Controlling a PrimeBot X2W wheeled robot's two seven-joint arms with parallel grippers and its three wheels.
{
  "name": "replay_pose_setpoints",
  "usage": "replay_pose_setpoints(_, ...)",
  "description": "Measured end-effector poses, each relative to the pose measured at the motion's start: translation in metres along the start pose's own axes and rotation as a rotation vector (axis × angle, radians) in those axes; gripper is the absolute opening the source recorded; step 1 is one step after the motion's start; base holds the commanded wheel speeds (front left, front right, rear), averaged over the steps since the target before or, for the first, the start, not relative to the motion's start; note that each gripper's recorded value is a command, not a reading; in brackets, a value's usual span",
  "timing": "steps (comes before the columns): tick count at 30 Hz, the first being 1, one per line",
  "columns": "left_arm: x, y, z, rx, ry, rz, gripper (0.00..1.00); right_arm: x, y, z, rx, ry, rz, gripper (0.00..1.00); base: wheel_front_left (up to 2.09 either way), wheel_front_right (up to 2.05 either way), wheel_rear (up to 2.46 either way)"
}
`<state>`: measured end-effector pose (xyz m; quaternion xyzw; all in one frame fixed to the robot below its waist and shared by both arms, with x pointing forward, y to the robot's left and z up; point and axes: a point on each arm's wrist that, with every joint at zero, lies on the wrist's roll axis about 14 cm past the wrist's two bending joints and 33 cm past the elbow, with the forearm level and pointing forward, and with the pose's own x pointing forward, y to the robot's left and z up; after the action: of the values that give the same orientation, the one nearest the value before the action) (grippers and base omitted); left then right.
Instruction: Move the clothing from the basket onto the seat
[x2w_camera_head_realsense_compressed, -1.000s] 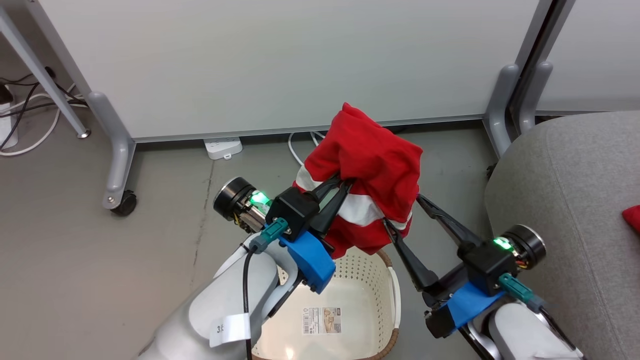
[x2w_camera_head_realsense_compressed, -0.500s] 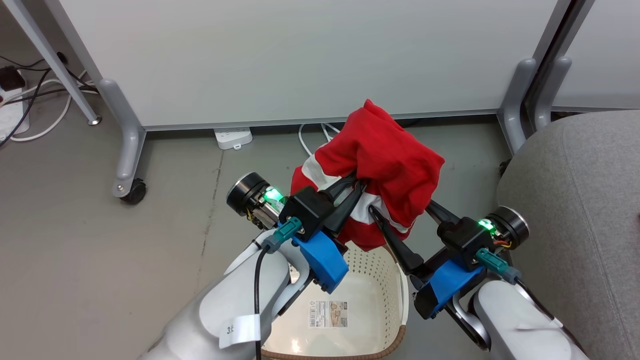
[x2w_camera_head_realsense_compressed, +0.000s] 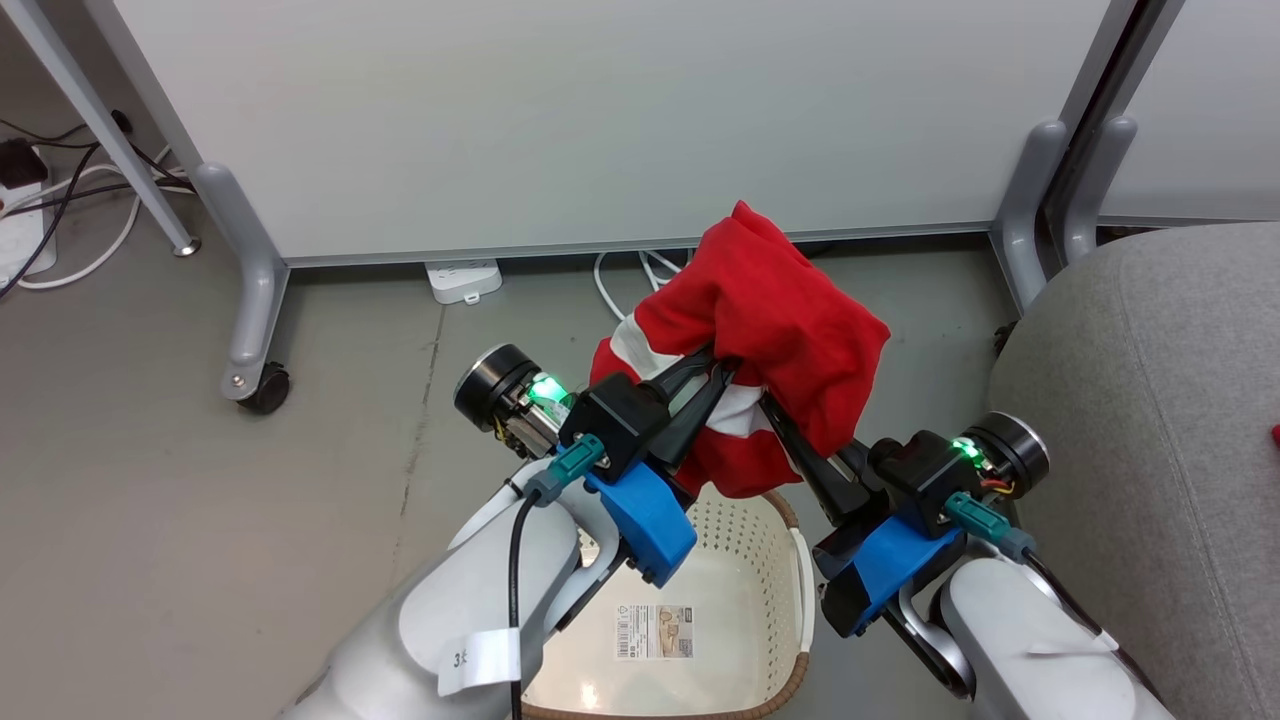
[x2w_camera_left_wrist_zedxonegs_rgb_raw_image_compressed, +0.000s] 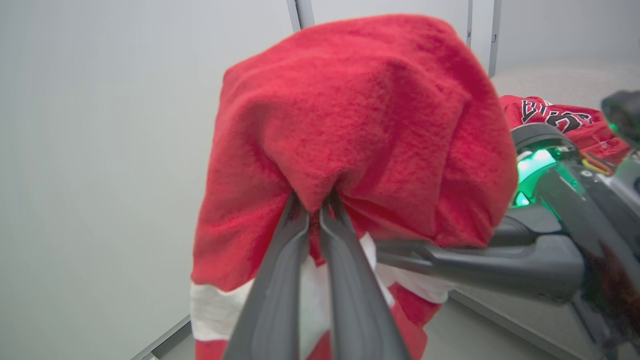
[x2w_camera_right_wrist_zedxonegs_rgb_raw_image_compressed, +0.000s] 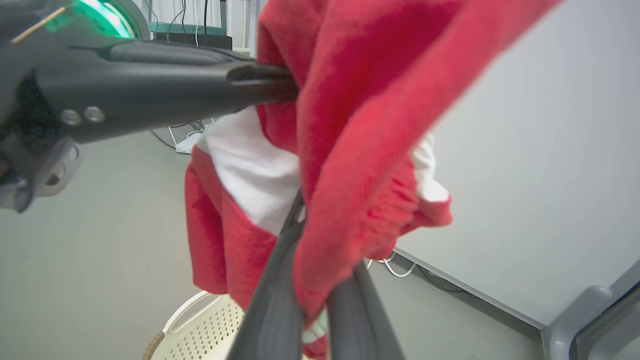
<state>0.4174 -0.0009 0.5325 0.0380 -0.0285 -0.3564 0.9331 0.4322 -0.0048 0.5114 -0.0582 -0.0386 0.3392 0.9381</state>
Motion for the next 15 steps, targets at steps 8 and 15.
replay_pose_setpoints(8,0.0,0.0001,0.0004,0.001,-0.001,0.0,0.0,-0.0006,-0.0002,0.0003,-0.001,0.0,0.0,0.0,0.0,0.0,0.0)
replay_pose_setpoints(15,0.0,0.0019,0.0027,0.006,-0.006,0.006,1.0,-0.001,-0.0002,0.0013,-0.002,-0.002,0.0,0.0,0.0,0.0,0.0)
